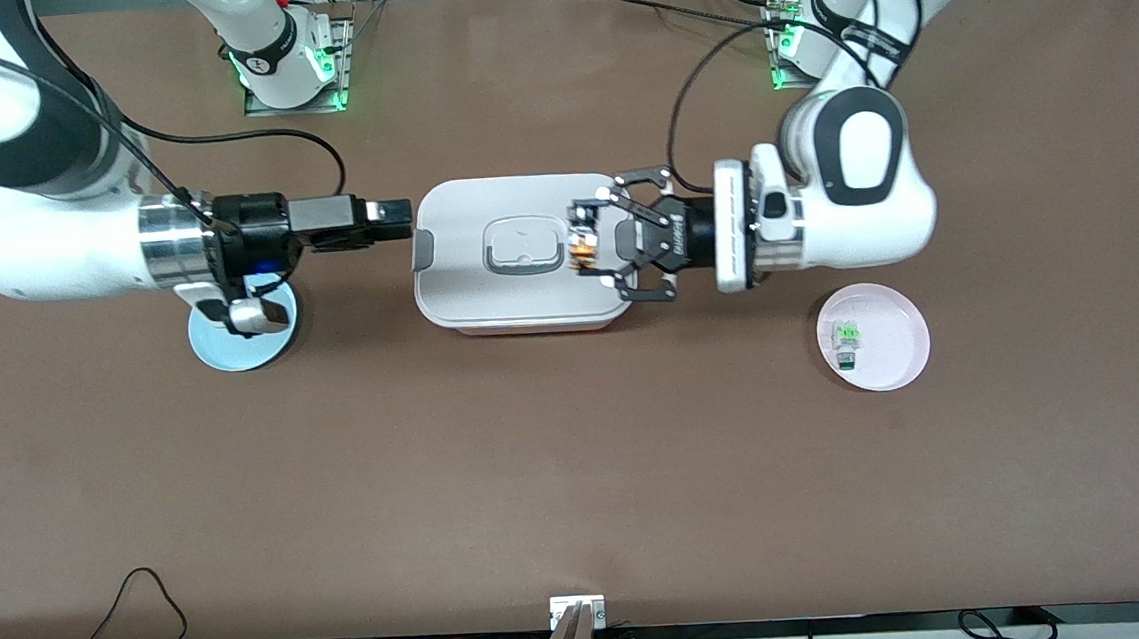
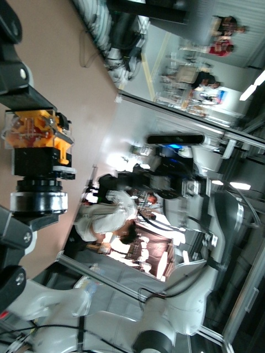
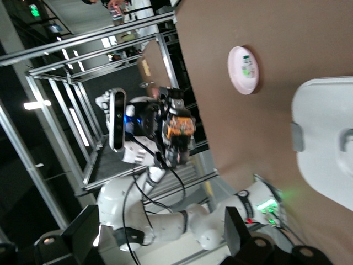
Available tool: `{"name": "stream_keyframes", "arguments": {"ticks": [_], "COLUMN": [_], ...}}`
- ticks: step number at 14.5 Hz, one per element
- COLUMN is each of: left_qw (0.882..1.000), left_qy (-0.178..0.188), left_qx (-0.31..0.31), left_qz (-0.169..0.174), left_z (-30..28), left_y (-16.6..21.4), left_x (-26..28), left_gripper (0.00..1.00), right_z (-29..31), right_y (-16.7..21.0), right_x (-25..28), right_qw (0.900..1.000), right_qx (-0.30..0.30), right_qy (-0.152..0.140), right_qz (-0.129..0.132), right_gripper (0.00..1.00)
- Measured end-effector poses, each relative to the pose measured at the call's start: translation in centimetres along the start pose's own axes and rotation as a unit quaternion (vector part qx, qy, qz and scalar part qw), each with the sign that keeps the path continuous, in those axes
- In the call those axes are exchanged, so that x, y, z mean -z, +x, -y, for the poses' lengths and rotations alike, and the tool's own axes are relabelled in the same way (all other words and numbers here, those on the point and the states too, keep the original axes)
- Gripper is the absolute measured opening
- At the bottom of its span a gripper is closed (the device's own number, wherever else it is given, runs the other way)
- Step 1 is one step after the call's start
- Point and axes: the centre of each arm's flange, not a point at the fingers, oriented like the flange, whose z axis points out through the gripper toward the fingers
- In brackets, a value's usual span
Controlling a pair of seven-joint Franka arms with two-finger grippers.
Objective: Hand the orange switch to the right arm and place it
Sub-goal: 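Carry the orange switch over the box while the right gripper approaches, then grasp the orange switch with the right gripper beside the left gripper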
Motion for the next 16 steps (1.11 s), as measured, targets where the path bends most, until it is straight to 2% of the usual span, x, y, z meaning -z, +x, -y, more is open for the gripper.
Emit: {"name": "stream_keyframes", "arguments": {"ticks": [2,4,6,8,10,16], "left_qw": [0.999,0.999,0.998,0.998,0.998,0.997], "left_qy": [0.001,0.015,0.031,0.033,0.034,0.056], "left_qx": [-0.024,-0.026,-0.022,-0.019,-0.018,-0.022], "left_qz": [-0.032,-0.043,-0.046,-0.044,-0.043,-0.041], "left_z": [-0.6,-0.8,-1.4,-2.2,-2.3,-1.6], "left_y": [-0.1,-0.2,-0.4,-0.6,-0.7,0.0], "left_x": [-1.4,-1.9,-3.3,-4.8,-5.0,-5.9], "left_gripper": [0.73,0.73,0.73,0.73,0.73,0.73], "right_z": [-1.3,-2.7,-3.7,-3.7,-3.6,-3.3], "right_y": [0.8,1.3,1.3,1.0,0.8,0.3], "right_x": [-2.0,-3.6,-4.6,-5.6,-6.6,-8.5], "right_qw": [0.999,0.998,0.997,0.997,0.995,0.993], "right_qx": [-0.022,-0.044,-0.057,-0.062,-0.068,-0.075], "right_qy": [0.023,0.04,0.047,0.053,0.067,0.085], "right_qz": [0.003,0.009,0.014,0.02,0.023,0.023], "right_gripper": [1.0,1.0,1.0,1.0,1.0,1.0]}}
